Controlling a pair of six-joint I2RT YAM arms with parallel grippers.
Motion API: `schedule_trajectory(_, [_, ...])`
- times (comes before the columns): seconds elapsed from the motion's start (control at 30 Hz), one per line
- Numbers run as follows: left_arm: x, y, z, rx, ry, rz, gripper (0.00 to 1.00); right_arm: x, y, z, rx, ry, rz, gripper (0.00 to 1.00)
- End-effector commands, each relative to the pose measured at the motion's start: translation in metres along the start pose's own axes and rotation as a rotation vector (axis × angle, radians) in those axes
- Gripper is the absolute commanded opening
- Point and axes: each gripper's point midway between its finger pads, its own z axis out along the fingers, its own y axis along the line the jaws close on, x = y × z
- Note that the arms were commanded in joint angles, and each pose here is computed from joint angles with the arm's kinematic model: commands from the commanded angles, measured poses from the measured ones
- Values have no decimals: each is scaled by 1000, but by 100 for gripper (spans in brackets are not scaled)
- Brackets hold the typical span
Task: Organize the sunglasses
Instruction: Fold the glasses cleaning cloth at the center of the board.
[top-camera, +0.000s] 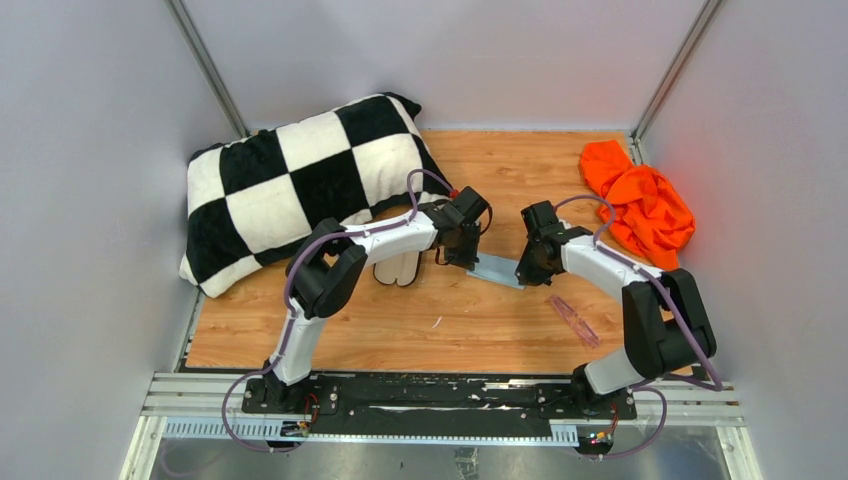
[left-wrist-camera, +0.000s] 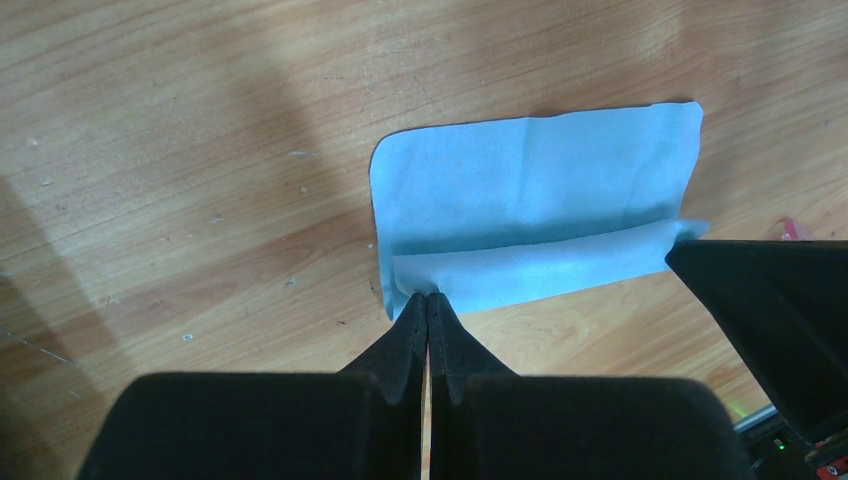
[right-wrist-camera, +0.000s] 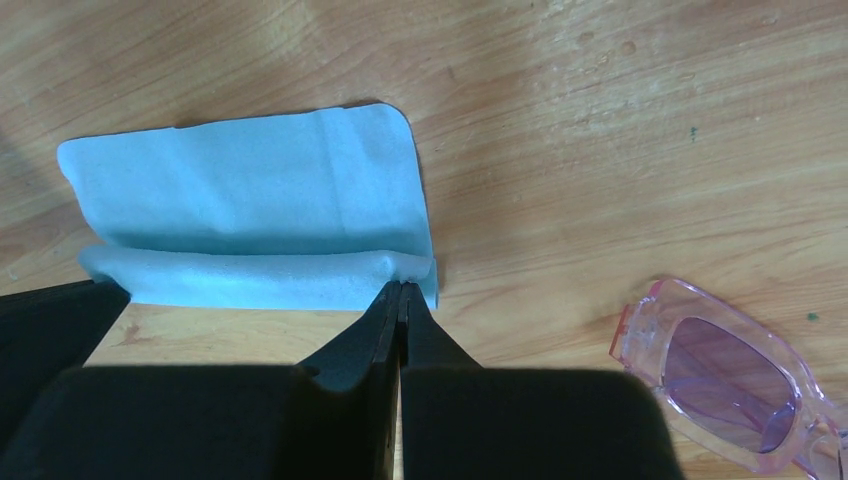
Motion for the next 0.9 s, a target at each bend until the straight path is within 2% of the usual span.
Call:
schedule_trajectory(0.0, [-4,9,4,-29,1,3,0,-10,-9,2,47,-11,1,0])
schedule_trajectory(0.53, [-3,14,8,-32,10,-12,0,-23,-4,5,43,-14,-14,0])
schedule_trajectory(0.57, [-3,14,9,-31,12,-14,2,-23,-3,5,38,-12,-18,0])
schedule_trajectory(0.6, [-3,14,9,-29,13,-15,9,-24,-2,5,33,-13,-20,2])
schedule_trajectory(0.7, [-6,12,5,-26,0,-15,30,-28,1,0,21,-30,-20,20])
schedule_trajectory(0.73, [-8,12,2,-27,-8,-14,34,-30,1,-3,17,-37,-19,23])
schedule_trajectory(0.87, [-20,10,-13,-38,-55,-4,43,-34,3,-15,-5,-65,-20,28])
